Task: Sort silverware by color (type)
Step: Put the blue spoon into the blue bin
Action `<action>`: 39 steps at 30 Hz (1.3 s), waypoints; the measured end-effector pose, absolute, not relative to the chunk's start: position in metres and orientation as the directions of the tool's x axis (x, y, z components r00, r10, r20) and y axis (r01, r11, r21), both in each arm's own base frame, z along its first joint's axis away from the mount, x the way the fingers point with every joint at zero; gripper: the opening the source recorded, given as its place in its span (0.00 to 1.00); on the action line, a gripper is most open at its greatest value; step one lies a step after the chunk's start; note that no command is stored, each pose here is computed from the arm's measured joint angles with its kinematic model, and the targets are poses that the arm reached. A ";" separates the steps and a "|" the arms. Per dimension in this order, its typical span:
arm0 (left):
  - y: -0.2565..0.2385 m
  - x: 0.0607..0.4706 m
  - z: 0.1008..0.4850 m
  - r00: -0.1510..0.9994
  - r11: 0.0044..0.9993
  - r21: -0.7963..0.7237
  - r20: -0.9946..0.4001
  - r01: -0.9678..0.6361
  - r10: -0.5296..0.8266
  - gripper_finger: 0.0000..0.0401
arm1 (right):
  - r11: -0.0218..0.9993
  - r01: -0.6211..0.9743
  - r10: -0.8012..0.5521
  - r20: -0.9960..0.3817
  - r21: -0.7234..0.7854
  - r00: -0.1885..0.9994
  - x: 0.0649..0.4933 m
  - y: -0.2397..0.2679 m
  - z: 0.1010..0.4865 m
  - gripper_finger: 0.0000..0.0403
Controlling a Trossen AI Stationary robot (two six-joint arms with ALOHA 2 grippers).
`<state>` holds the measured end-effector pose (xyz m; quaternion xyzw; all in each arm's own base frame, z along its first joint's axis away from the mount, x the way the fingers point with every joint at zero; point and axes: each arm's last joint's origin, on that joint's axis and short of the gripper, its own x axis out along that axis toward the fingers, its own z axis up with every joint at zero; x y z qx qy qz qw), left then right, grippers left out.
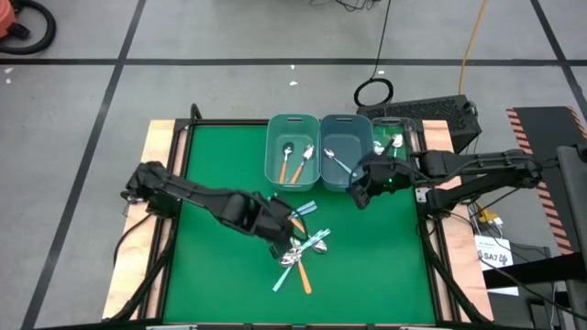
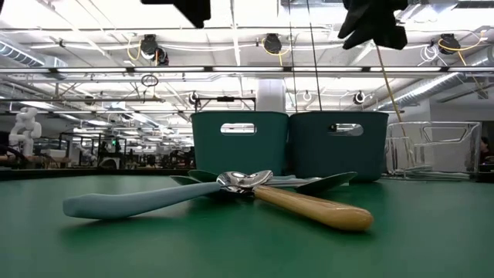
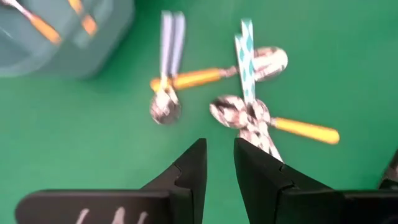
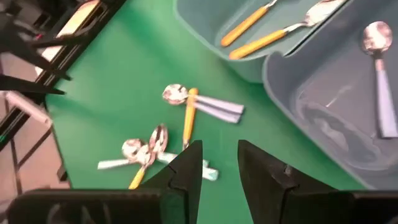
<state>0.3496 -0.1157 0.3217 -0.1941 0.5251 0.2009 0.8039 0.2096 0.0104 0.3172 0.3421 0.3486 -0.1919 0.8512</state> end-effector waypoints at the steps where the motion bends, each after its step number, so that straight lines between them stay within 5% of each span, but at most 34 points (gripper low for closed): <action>1: -0.120 0.352 0.316 0.353 0.838 -0.106 -0.929 -0.535 0.108 0.22 | 0.701 0.556 -0.079 -0.726 0.446 0.683 0.209 0.013 0.317 0.24; 8: -0.148 0.371 0.272 0.234 0.739 -0.179 -0.972 -0.650 -0.029 0.22 | 0.742 0.535 -0.027 -0.780 0.404 0.626 0.201 0.030 0.312 0.24; 18: -0.187 0.382 0.240 0.261 0.623 -0.257 -0.962 -0.739 -0.087 0.23 | 0.816 0.396 0.133 -0.804 0.421 0.580 0.188 0.067 0.310 0.24; 29: -0.217 0.375 0.218 0.225 0.570 -0.223 -0.972 -0.791 -0.068 0.58 | 0.877 0.274 0.184 -0.802 0.395 0.568 0.174 0.097 0.310 0.24; 39: -0.225 0.379 0.205 0.237 0.595 -0.221 -0.970 -0.773 -0.053 0.60 | 0.902 0.228 0.180 -0.799 0.366 0.573 0.165 0.111 0.310 0.24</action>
